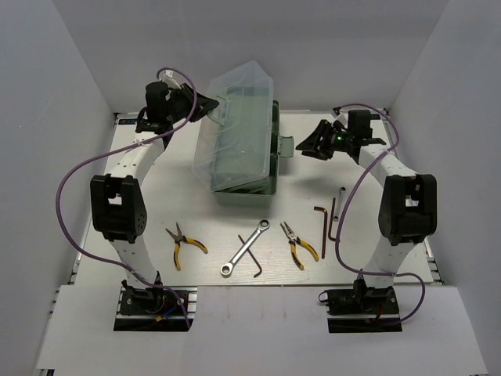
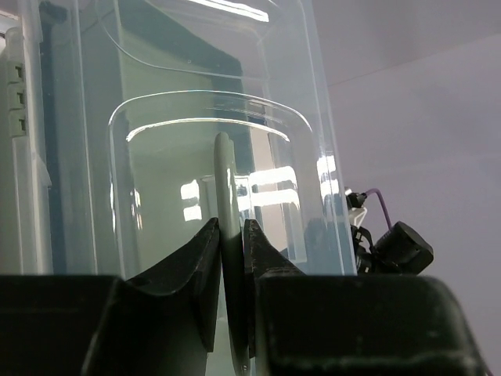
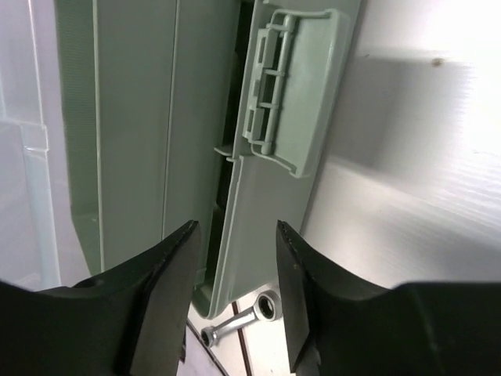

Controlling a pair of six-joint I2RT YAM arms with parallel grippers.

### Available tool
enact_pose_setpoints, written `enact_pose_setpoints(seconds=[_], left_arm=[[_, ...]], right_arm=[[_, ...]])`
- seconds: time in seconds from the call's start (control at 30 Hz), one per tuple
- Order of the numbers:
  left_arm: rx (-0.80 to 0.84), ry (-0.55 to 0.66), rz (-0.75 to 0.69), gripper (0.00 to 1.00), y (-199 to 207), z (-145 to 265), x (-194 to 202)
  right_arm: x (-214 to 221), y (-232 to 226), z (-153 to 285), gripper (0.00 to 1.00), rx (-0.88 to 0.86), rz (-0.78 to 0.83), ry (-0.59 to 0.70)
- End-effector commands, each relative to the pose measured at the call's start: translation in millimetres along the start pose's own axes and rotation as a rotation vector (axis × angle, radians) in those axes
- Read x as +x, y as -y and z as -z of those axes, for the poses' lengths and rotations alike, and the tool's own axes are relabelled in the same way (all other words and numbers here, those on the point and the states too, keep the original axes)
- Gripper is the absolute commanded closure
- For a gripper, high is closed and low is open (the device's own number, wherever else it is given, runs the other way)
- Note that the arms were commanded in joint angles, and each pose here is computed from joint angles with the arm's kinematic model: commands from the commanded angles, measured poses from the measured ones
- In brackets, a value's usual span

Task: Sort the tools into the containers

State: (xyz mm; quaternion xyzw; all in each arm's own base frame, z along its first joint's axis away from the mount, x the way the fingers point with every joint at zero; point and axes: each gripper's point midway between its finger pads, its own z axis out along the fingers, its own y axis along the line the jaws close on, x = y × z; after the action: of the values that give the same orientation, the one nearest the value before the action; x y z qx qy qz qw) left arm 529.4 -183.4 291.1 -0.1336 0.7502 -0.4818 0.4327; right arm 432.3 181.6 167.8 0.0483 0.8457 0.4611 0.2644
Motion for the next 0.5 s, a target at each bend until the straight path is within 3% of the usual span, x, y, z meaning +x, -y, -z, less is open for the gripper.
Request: enact_pose_setpoints(seconds=[0.0, 0.2, 0.47], left_arm=[[0.170, 0.082, -0.115, 1.00, 63, 31, -32], [0.167, 0.067, -0.099, 1.00, 53, 31, -28], [0.166, 0.054, -0.086, 1.00, 46, 29, -23]], right_arm=[[2, -22, -9, 0.50, 0.005, 0.097, -0.034], [22, -22, -38, 0.46, 0.062, 0.149, -0.106], [67, -5, -74, 0.46, 0.259, 0.202, -0.225]])
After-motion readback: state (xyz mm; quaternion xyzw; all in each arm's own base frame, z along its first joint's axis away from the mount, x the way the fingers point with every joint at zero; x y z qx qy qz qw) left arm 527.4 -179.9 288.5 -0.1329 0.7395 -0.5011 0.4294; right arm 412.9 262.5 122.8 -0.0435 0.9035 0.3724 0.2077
